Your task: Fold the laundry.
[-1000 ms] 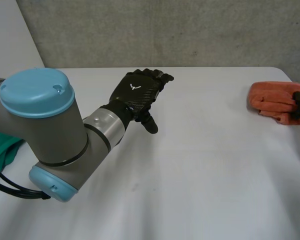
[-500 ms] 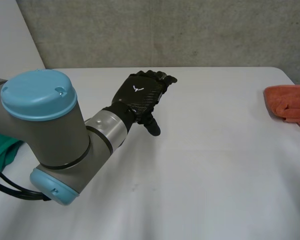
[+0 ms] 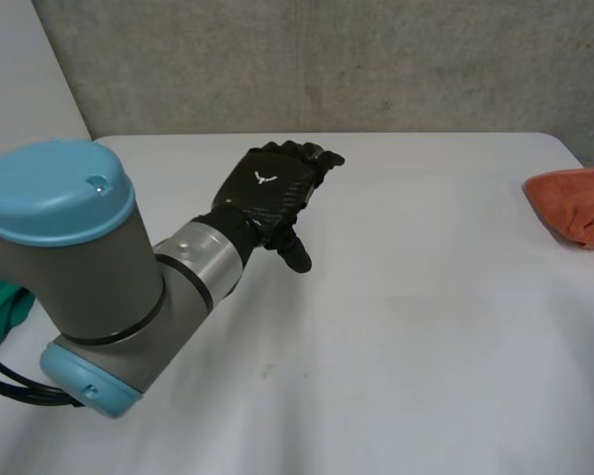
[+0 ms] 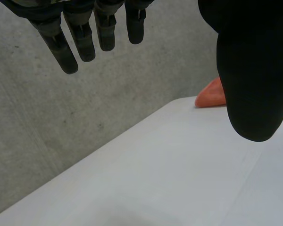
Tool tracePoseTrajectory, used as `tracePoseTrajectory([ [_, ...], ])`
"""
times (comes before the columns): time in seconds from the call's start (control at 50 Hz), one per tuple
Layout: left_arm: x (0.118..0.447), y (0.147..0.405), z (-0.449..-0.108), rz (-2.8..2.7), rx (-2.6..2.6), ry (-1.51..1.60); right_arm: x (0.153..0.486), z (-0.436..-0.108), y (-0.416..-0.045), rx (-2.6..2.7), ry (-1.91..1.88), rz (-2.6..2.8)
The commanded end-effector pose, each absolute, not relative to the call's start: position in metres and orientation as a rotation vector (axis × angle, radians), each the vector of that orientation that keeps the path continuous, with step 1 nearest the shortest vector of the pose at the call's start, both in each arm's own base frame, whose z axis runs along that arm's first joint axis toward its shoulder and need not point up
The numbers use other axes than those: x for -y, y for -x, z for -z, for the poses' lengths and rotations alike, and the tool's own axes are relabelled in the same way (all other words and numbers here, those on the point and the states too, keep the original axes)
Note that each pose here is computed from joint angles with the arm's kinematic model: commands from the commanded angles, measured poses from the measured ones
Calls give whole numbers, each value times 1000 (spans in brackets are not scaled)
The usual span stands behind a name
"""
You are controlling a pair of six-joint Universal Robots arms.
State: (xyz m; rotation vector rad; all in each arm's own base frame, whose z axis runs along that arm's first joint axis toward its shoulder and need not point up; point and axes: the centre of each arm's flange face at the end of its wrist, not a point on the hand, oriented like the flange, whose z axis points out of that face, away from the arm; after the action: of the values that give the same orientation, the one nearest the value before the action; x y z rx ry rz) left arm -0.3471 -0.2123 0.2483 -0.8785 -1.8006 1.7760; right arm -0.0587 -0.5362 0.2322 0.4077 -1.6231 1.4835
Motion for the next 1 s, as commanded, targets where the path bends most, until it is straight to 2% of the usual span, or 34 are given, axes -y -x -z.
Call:
tracePoseTrajectory([
  [0.02,216,336,-260,-1819,1795,848,515,-309,-9,1606,-317,-1818],
  [0.1,216,331,-268,-1845,1785,832,487,-330,-71,1727,-360,-2031],
  [0.2,218,322,-274,-1876,1792,808,446,-320,-130,1969,-513,-2203],
  [0.22,222,316,-277,-1902,1806,782,427,-318,-156,2040,-603,-2261],
  [0.28,230,305,-281,-1949,1840,739,396,-312,-195,2134,-754,-2327],
  [0.3,235,298,-284,-1979,1859,709,377,-304,-216,2192,-845,-2342],
  [0.36,245,286,-287,-2020,1898,663,350,-287,-241,2279,-963,-2316],
  [0.46,267,253,-286,-2075,2053,612,294,-247,-283,2455,-1190,-2186],
  [0.58,297,209,-273,-2147,2287,707,254,-214,-305,2570,-1354,-2053],
  [0.72,336,161,-233,-2154,2623,895,242,-189,-306,2596,-1421,-1963],
  [0.88,371,133,-186,-2130,2825,1129,233,-176,-306,2609,-1470,-1897],
  [1.0,384,115,-158,-2070,3013,1268,230,-174,-305,2621,-1474,-1879],
])
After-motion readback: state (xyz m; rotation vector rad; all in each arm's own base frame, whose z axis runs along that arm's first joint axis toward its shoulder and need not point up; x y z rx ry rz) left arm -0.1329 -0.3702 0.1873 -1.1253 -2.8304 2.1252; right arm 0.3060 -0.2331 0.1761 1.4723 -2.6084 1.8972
